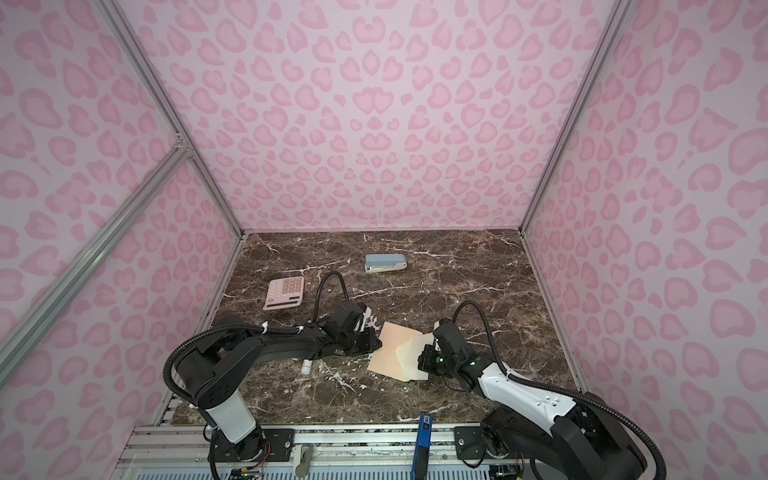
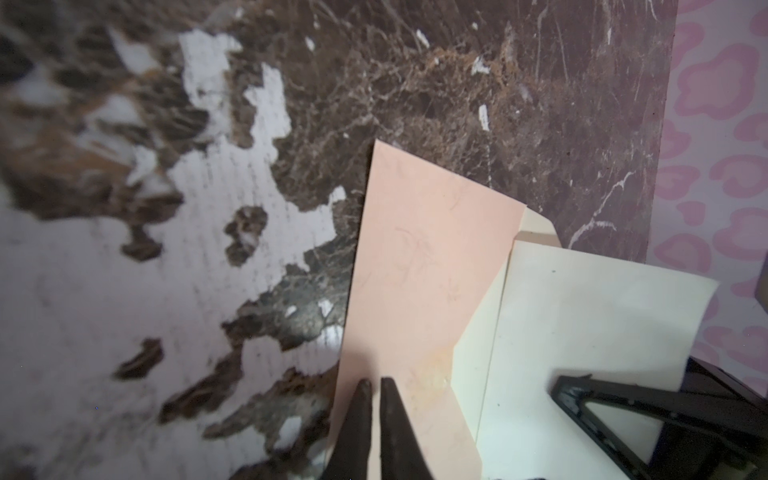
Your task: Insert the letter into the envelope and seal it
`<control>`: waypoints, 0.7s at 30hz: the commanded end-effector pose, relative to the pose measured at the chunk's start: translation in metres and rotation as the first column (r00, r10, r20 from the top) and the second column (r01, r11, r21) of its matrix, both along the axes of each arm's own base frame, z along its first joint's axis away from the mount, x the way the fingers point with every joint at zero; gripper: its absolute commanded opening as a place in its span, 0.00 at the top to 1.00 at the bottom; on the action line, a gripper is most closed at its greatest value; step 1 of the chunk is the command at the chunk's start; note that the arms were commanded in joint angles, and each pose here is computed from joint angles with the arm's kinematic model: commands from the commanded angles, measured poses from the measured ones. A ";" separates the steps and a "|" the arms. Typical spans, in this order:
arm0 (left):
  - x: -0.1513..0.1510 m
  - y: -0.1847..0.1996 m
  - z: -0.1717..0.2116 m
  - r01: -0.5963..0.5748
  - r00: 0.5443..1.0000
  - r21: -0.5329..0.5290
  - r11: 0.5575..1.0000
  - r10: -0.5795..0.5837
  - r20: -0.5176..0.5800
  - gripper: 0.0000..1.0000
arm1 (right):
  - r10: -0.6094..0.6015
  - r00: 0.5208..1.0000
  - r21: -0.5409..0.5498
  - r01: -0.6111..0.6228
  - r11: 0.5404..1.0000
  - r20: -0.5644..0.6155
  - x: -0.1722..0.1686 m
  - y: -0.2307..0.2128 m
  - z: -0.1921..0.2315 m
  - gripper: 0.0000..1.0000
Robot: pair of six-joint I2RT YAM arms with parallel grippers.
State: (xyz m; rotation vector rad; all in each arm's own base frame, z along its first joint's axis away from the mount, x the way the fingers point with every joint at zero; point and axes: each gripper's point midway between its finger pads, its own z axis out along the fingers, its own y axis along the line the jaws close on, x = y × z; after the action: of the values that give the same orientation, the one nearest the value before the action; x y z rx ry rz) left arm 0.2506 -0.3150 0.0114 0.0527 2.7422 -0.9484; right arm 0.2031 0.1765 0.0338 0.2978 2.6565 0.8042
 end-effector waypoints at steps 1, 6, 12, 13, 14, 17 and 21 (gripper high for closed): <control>-0.017 0.031 -0.031 -0.021 0.996 0.164 0.986 0.034 -0.078 0.89 | -0.025 0.999 -0.011 0.025 1.000 -0.028 -0.004 -0.004 -0.006 1.00; -0.017 0.032 -0.030 -0.020 0.997 0.163 0.986 0.033 -0.076 0.89 | -0.034 0.999 -0.005 0.034 0.999 -0.033 -0.003 -0.004 -0.007 1.00; -0.018 0.032 -0.030 -0.020 0.997 0.163 0.986 0.032 -0.075 0.90 | -0.054 0.997 0.006 0.054 0.999 -0.052 -0.004 -0.005 -0.008 1.00; -0.018 0.032 -0.030 -0.020 0.997 0.163 0.986 0.033 -0.076 0.90 | -0.058 0.997 0.007 0.059 0.998 -0.052 -0.004 -0.005 -0.007 1.00; -0.018 0.032 -0.030 -0.019 0.997 0.164 0.986 0.032 -0.076 0.90 | -0.065 0.997 0.007 0.066 0.998 -0.052 -0.005 -0.006 -0.007 1.00; -0.017 0.031 -0.030 -0.019 0.997 0.163 0.987 0.032 -0.077 0.90 | -0.087 0.995 0.006 0.087 0.996 -0.047 -0.005 -0.009 -0.004 1.00; -0.016 0.030 -0.031 -0.017 0.997 0.160 0.987 0.030 -0.078 0.90 | -0.095 0.995 0.004 0.095 0.995 -0.043 -0.005 -0.011 -0.002 1.00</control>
State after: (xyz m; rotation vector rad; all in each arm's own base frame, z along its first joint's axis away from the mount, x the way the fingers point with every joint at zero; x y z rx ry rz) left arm 0.2508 -0.3149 0.0118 0.0529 2.7396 -0.9481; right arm 0.2011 0.1715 0.0367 0.4131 2.6422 0.8261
